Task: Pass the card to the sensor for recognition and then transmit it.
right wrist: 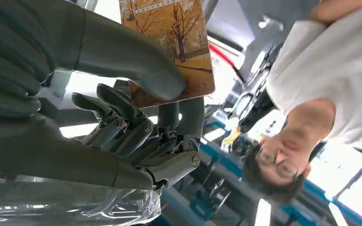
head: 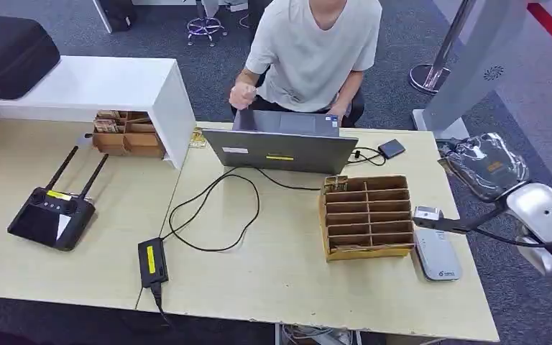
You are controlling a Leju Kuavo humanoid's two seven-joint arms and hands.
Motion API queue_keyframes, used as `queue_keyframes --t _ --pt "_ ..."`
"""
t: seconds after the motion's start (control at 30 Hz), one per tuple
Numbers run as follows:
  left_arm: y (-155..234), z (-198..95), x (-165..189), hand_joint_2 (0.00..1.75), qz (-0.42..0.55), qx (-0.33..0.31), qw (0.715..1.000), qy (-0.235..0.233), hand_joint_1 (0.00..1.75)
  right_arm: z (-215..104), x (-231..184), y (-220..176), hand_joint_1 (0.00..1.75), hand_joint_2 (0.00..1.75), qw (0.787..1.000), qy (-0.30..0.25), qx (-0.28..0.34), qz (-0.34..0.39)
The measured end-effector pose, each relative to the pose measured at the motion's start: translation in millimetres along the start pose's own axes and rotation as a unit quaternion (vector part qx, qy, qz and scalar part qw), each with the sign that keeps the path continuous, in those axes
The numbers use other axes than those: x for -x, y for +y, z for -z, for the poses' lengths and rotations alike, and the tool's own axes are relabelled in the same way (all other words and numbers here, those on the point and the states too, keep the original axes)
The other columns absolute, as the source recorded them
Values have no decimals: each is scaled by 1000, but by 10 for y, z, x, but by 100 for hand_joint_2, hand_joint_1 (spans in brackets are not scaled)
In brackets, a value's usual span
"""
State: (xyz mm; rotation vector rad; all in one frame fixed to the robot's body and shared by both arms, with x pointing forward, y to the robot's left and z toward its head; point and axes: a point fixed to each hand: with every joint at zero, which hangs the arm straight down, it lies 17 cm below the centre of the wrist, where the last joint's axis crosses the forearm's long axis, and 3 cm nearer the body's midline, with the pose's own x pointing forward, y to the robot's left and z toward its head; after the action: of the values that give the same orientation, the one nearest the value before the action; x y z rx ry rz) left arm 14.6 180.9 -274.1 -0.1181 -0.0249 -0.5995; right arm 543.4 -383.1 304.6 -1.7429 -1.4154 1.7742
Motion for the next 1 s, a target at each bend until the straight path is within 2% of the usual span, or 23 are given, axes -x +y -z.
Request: queue_keyframes --t 0.4,0.57,0.8,0.9,1.0 --pt "1 0 -1 175 2 0 1000 0 0 243 53 -308 175 175 998 27 50 -4" --pt "13 0 -3 175 11 -2 1000 0 0 576 -18 -367 175 175 998 32 49 -6" --pt "59 7 -12 175 41 -16 999 -3 0 1074 -384 -407 175 175 998 33 44 13" --pt "56 6 -19 175 44 -17 999 -3 0 1222 -544 -402 175 175 999 28 37 20" --pt "54 6 -20 175 45 -17 999 -3 0 1239 -557 -406 175 175 999 28 36 21"
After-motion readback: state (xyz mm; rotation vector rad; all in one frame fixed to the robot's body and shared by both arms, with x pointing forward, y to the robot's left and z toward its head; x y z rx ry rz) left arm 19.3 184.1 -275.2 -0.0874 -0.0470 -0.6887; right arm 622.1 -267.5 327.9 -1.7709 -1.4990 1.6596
